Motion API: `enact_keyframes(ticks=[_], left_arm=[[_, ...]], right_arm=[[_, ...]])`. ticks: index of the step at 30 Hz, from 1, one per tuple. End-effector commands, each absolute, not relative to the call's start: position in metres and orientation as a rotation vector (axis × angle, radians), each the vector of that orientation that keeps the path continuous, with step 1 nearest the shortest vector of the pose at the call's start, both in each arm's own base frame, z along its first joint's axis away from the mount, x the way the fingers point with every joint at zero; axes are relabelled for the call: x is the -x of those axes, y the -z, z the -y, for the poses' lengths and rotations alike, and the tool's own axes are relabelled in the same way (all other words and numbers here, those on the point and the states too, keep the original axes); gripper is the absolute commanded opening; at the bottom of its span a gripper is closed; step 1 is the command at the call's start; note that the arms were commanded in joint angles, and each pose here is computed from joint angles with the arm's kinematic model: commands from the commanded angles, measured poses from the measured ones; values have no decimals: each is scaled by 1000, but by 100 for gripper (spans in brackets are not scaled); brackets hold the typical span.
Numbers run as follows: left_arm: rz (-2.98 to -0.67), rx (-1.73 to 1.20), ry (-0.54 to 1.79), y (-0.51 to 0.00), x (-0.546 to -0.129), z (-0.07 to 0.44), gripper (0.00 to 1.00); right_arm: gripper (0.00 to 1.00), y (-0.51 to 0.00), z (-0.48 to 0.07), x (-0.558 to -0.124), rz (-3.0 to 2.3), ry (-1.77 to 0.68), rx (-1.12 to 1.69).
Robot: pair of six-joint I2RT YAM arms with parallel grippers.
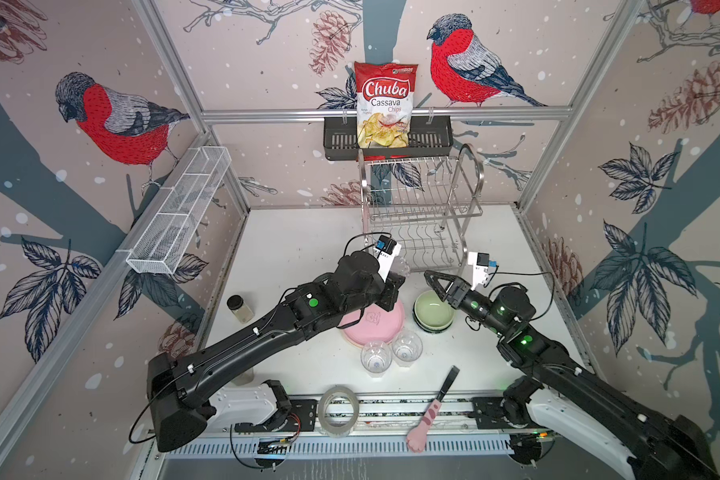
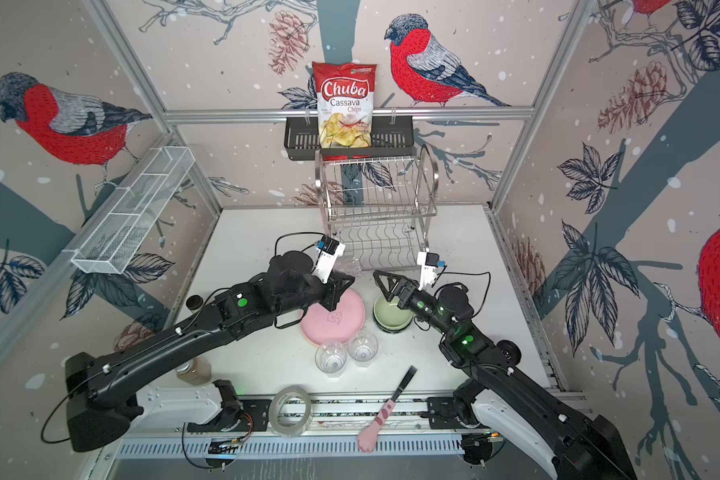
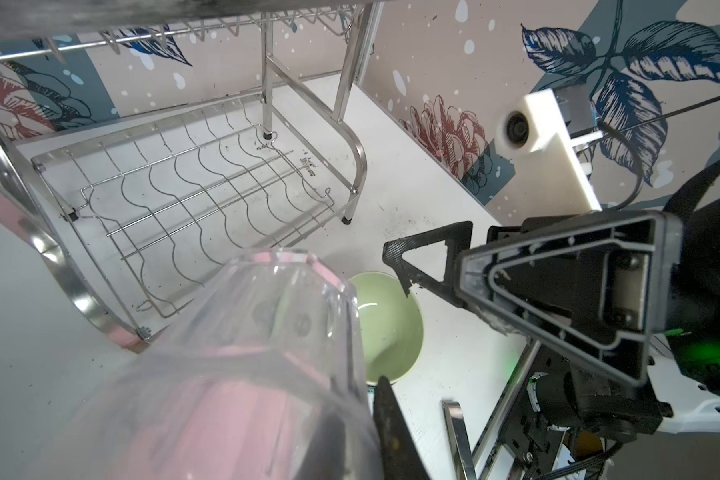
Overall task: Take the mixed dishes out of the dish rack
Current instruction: 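Carry the clear cup with the left gripper down beside the other cups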
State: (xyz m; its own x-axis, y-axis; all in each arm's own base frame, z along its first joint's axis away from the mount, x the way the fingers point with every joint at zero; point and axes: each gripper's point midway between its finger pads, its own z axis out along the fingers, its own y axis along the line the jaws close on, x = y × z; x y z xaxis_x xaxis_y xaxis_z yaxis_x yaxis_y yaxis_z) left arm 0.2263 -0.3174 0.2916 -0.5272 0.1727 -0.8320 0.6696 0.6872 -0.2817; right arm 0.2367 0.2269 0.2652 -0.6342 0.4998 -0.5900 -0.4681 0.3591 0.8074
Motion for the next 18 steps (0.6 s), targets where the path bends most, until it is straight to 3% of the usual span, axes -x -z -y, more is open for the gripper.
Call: enact_keyframes(ticks=[1,18], left_arm=[[-2094,-654,727,-288,-224,311,0],[-2201,-651,662,-279,-215,293,0]], right_arm=[[99,-265,-223,-238,-1752,-1393,-24],[99,-263,-215,-236,-1748,-1372,-36]])
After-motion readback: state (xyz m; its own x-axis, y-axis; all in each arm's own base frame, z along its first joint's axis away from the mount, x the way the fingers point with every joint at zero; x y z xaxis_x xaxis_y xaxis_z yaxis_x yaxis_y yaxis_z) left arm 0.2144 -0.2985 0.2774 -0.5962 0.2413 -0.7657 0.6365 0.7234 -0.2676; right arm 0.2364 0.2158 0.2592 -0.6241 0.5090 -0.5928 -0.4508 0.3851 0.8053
